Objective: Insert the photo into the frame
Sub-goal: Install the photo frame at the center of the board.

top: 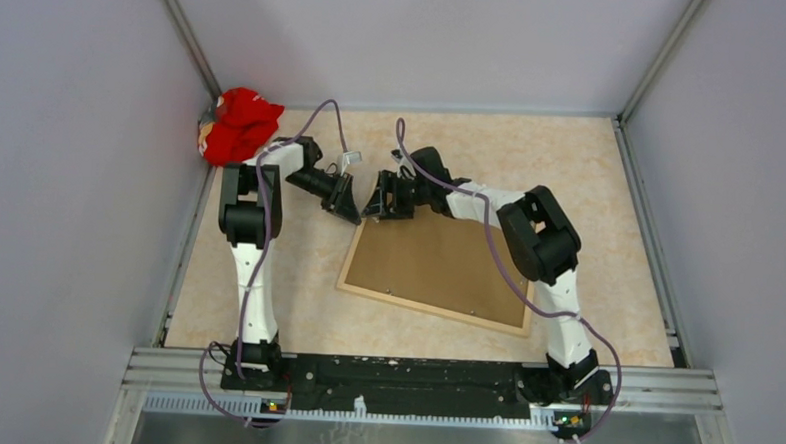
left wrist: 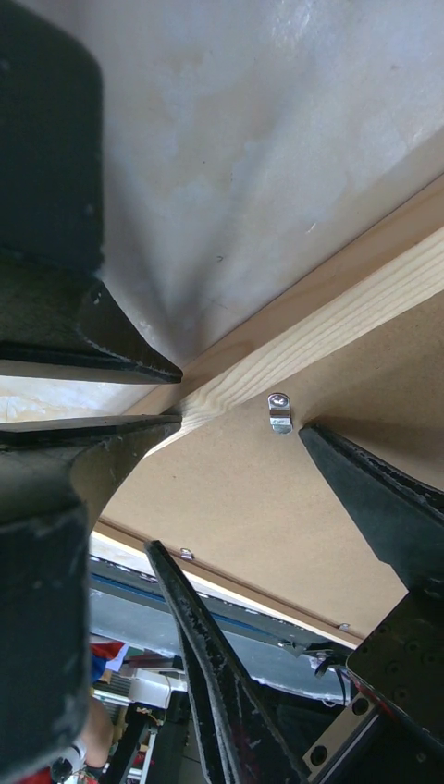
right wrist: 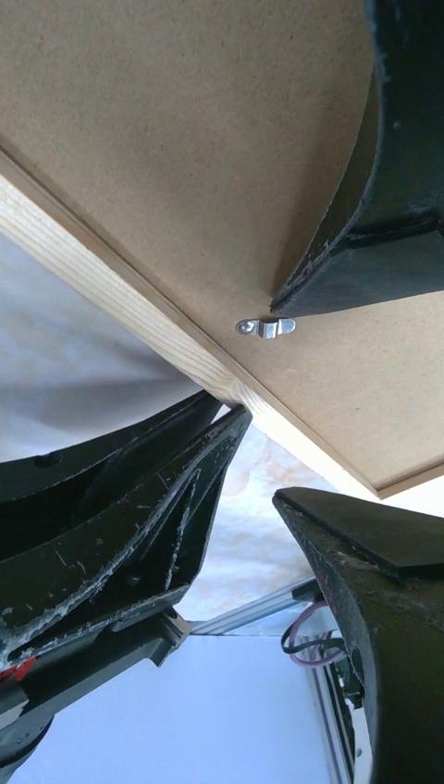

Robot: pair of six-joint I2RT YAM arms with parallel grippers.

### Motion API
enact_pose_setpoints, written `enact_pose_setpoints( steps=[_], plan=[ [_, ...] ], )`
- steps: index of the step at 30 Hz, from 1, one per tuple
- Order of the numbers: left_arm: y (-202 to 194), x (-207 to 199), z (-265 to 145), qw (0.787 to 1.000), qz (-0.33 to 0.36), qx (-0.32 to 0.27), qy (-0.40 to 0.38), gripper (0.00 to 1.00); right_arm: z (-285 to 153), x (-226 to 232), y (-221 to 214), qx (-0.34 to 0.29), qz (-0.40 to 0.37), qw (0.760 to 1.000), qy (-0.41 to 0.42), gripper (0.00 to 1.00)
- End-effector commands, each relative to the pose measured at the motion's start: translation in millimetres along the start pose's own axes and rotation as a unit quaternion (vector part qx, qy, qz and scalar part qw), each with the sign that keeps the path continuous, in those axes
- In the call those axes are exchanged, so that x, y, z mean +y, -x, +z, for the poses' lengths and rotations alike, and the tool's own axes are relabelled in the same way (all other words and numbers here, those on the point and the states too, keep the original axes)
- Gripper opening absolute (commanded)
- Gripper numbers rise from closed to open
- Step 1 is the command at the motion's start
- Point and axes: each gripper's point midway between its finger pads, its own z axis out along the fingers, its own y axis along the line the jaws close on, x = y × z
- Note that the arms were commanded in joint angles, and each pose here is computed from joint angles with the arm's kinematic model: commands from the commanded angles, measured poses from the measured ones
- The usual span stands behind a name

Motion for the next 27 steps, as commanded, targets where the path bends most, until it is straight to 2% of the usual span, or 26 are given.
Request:
enact_pose_setpoints(
  steps=[1,27],
  plan=[
    [-7.4,6.7,1.8,0.999,0.022,0.020,0.026,0.24,12.9,8.2,-8.4,0.011,-0.004,1.000,0.015,0.68],
    [-7.7,6.6,0.4,0.999,0.025,0.022,0.031,0.23,23.9,8.8,-15.9,0.007,0.025,1.000,0.016,0.65]
  ],
)
